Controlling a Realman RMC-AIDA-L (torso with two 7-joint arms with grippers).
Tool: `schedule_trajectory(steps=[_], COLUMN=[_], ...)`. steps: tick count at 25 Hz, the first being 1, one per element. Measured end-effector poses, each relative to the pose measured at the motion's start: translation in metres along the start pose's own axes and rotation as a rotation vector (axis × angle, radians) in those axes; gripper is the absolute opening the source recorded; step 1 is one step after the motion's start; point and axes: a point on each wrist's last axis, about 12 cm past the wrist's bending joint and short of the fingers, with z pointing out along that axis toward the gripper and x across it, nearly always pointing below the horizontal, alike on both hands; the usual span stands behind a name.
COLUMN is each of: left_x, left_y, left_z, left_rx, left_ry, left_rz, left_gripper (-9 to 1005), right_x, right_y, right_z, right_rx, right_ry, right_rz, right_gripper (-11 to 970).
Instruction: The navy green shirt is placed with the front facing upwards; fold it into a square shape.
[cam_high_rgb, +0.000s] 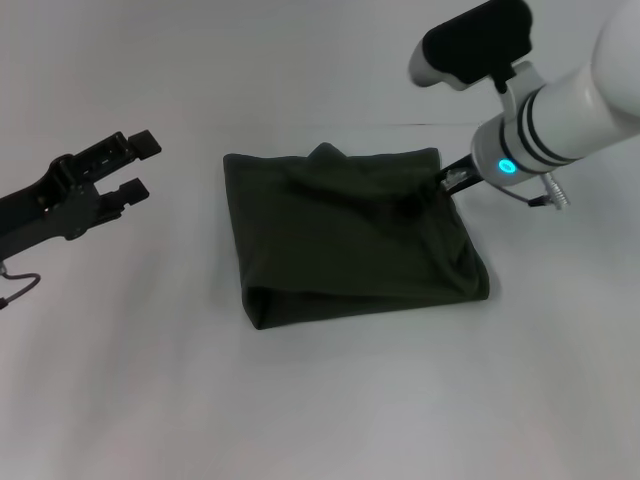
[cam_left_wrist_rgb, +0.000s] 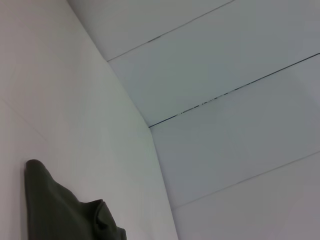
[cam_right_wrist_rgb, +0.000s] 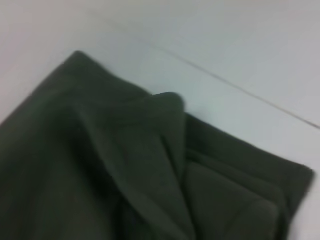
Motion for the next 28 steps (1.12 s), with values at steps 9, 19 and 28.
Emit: schedule_trajectory(steps=[9, 19, 28], left_x=[0.001, 0.000, -0.001], left_y=[0.002, 0.001, 0.002], left_z=[0.002, 0.002, 0.000], left_rx=[-0.003, 0.010, 0.010], left_ry=[-0.001, -0.016, -0.031], left_rz=[-0.009, -0.011, -0.014], left_gripper=[920, 920, 921], right_x=[-0.003, 0.006, 0.002], right_y=[-0.017, -0.034, -0.014], right_z=[-0.010, -0.016, -0.016], right_rx=[0.074, 0.091, -0.052], right_ry=[-0.054, -0.076, -0.097], right_rz=[0.058, 0.130, 0.072], right_gripper=[793, 793, 792])
